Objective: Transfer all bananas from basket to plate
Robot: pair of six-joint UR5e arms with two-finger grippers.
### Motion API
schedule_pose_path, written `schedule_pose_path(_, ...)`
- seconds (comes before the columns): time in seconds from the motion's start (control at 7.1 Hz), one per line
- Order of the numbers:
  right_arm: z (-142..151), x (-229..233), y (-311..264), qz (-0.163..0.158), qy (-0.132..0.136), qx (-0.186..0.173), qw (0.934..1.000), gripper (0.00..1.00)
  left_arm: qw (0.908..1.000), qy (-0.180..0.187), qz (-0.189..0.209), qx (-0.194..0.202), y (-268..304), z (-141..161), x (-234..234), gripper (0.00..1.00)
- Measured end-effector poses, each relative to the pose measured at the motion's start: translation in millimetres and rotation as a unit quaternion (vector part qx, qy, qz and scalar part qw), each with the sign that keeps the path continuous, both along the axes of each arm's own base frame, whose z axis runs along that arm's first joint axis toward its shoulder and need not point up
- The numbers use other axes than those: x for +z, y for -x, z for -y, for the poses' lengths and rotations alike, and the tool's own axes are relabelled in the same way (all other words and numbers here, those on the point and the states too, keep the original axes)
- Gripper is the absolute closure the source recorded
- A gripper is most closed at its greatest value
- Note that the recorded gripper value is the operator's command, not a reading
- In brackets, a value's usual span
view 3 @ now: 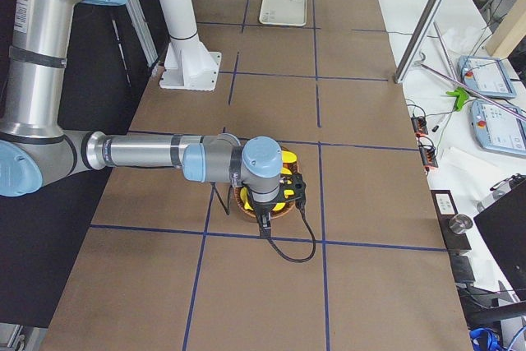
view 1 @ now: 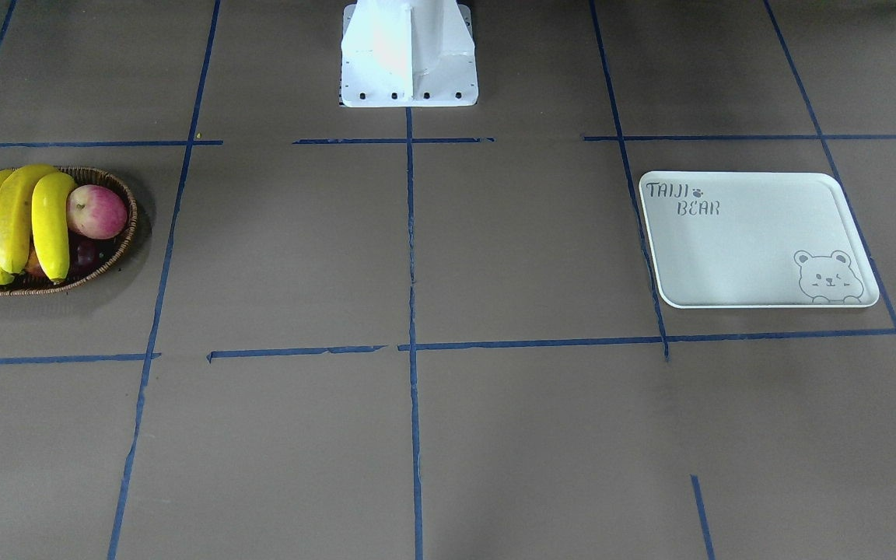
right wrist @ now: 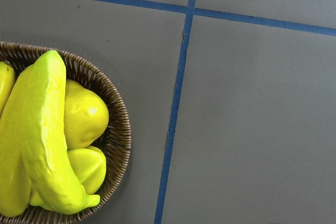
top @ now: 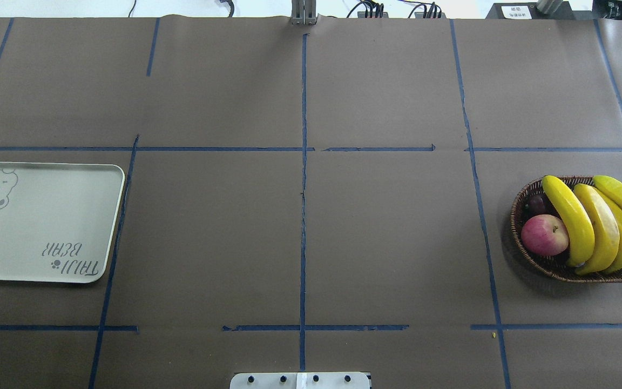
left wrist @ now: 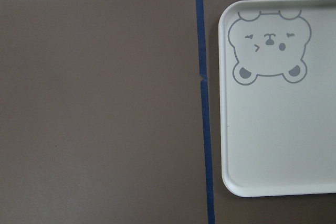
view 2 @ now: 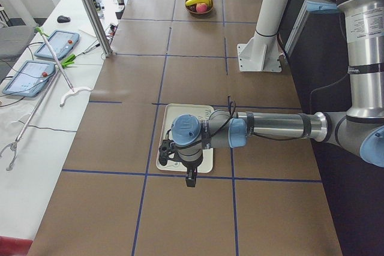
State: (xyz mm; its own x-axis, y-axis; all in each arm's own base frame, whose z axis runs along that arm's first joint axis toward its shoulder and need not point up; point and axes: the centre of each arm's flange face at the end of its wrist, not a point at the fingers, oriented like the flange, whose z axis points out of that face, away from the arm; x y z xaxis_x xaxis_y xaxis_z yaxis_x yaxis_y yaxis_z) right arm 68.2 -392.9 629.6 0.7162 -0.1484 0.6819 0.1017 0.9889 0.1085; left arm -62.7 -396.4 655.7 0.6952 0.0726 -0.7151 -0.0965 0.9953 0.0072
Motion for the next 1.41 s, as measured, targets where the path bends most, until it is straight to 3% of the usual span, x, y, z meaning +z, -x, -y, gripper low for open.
schedule_pose_path(0.28, 2.0, -1.8, 7.0, 0.0, -0.003, -0.009, 1.0, 0.0, 1.0, 0.002, 0.001, 0.002, -1.7, 0.0, 2.1, 0.0)
schedule_pose_path(0.42, 5.2, -6.2, 14.5, 0.002, -0.019, -0.018, 0.9997, 0.0, 1.0, 0.003, 0.001, 0.003, -2.7, 0.1, 2.8, 0.0)
schedule_pose_path(0.84, 14.6, -25.8, 56.5, 0.015, -0.118, -0.069, 0.9905, 0.01, 1.0, 0.004, 0.001, 0.004, -3.8, 0.2, 3.2, 0.0)
schedule_pose_path(0.99, 16.3, -31.2, 74.8, 0.019, -0.135, -0.086, 0.9869, 0.01, 1.0, 0.004, 0.001, 0.004, -3.8, 0.2, 3.2, 0.0)
schedule_pose_path(1.41, 13.5, -35.9, 128.3, 0.016, -0.13, -0.104, 0.9859, 0.01, 1.0, 0.004, 0.0, 0.004, -4.4, 0.2, 3.1, 0.0)
